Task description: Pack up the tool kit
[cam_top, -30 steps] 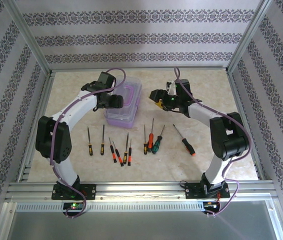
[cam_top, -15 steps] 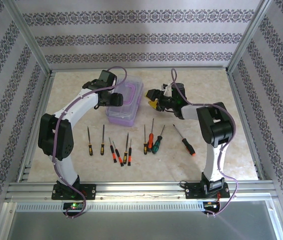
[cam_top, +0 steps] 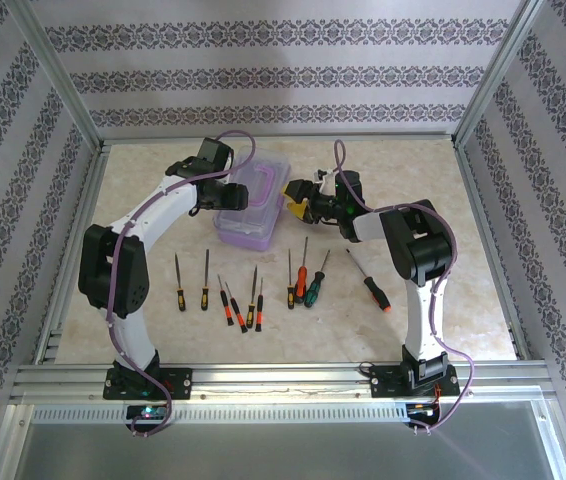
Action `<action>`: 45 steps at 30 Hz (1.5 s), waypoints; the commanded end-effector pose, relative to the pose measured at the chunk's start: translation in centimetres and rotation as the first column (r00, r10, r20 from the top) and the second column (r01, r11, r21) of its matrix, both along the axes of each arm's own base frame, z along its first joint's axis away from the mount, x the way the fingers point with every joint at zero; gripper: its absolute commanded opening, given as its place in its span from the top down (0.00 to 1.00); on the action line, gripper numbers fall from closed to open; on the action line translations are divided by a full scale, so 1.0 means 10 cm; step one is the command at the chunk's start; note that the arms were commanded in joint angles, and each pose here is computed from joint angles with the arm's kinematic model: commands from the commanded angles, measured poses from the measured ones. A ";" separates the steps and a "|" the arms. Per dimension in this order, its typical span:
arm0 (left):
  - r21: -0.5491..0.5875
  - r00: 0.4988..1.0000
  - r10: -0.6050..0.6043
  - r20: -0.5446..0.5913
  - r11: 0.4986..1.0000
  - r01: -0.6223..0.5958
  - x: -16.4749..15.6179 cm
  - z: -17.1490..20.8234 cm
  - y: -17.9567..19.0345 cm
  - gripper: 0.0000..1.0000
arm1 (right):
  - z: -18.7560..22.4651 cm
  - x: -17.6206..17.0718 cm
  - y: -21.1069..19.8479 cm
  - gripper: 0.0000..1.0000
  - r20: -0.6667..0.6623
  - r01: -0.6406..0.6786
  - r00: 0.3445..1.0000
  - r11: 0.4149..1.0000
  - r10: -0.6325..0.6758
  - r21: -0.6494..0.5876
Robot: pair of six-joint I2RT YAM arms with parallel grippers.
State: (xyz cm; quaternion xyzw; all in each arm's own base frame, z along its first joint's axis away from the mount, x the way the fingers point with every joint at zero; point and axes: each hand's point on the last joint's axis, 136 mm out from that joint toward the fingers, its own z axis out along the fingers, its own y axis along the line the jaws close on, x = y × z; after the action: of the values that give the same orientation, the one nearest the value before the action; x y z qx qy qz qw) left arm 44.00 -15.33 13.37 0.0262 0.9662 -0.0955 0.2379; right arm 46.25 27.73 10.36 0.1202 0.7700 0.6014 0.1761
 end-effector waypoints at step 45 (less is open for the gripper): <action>-0.047 0.971 -0.130 -0.200 0.991 0.123 -0.30 -0.65 -0.29 0.38 | -0.16 0.09 0.13 0.06 -0.028 -0.023 0.999 0.998 0.024 0.065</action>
State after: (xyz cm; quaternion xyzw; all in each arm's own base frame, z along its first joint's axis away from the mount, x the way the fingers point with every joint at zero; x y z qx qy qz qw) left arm 44.77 -16.26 13.35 0.0428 0.9619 -0.1113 0.2460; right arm 47.32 27.26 9.14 0.1443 0.7475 0.6285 0.1595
